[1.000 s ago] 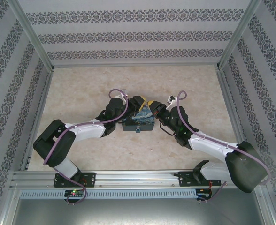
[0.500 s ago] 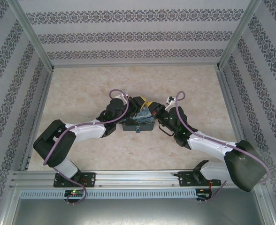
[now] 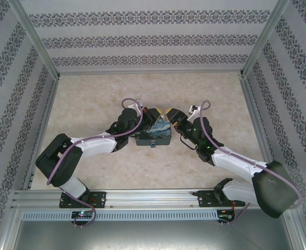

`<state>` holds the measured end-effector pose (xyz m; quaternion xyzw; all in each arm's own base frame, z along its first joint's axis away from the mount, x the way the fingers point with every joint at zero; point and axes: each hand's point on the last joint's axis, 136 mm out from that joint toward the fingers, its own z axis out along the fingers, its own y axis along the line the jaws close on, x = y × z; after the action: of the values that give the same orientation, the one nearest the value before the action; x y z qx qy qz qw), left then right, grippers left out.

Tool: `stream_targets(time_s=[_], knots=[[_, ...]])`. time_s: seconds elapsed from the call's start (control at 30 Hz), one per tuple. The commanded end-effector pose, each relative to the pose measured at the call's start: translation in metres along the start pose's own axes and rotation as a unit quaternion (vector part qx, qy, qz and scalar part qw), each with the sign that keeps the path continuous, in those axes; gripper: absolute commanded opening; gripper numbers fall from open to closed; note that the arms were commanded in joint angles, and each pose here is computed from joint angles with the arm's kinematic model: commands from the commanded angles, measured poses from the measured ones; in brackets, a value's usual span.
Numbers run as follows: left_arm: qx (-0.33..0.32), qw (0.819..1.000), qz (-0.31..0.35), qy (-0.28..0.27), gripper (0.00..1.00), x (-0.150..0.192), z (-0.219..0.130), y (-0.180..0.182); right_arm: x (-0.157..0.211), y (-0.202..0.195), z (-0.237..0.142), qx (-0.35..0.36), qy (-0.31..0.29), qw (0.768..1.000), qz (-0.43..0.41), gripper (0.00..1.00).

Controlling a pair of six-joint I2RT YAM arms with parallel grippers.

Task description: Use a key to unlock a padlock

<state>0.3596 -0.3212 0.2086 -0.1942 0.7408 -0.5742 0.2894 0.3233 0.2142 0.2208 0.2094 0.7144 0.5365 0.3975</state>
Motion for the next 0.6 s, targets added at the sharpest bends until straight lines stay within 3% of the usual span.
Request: stream_targets(time_s=[0.0,0.3,0.57], knots=[[0.023,0.995,0.089,0.024,0.00,-0.007,-0.009,-0.040,-0.003,0.011,-0.009,-0.032,0.027,0.998,-0.040,0.56],[0.069,0.982,0.154,0.086,0.00,-0.005,-0.015,-0.071,0.001,0.049,-0.010,-0.118,0.091,0.983,-0.111,0.52],[0.093,0.983,0.143,0.073,0.00,-0.008,-0.018,-0.077,-0.001,0.061,-0.009,-0.138,0.076,0.982,-0.107,0.46]])
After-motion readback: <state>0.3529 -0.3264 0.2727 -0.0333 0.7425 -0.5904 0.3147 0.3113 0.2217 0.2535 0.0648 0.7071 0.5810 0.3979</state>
